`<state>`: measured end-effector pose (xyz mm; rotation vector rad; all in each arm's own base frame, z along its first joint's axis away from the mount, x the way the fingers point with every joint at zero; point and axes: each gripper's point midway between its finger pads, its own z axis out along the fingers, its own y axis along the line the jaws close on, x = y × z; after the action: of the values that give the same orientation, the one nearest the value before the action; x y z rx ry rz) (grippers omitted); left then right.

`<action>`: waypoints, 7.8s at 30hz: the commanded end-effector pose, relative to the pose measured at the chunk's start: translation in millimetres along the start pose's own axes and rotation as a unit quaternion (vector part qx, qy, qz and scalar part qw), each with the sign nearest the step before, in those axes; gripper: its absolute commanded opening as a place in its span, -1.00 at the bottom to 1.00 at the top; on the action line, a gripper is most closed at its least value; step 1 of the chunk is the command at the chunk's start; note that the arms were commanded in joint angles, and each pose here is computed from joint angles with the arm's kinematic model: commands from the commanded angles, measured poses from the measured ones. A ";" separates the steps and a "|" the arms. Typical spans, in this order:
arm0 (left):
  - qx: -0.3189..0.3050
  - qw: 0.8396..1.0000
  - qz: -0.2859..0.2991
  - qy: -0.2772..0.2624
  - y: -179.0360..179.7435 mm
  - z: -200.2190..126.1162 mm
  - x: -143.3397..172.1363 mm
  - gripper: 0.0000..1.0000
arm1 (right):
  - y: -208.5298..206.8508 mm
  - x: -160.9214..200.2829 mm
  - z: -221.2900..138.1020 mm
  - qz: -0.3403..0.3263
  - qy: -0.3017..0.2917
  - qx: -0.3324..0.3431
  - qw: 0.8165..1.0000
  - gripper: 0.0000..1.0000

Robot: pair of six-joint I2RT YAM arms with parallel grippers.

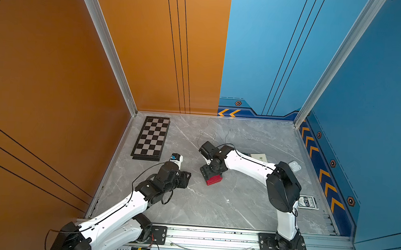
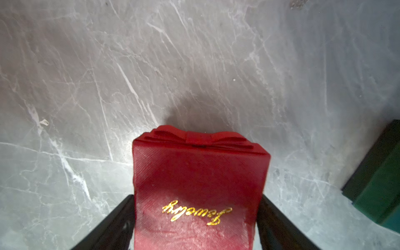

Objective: Take the necklace out of the lift-off lid jewelry box
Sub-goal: Close the lid on the jewelry box, then move the jewelry box to the center of the board.

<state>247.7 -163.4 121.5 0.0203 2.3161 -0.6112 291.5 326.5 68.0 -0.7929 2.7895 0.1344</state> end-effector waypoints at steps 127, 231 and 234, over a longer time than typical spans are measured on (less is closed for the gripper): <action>0.055 0.994 0.007 0.090 -26.9 85.5 43.5 -0.50 | -15.1 9.2 7.5 0.022 0.016 -0.039 0.999 0.65; -0.028 0.999 0.006 0.015 11.3 21.2 12.8 -0.30 | -140.0 1.1 74.6 0.179 0.053 0.089 0.978 0.64; -0.027 0.999 0.007 0.015 10.6 20.7 12.4 -0.29 | -138.8 0.4 72.8 0.180 0.051 0.087 0.979 0.64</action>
<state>256.1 -173.3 102.6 0.0291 2.3390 -0.5850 398.1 259.3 48.1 -0.2845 2.8162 0.1247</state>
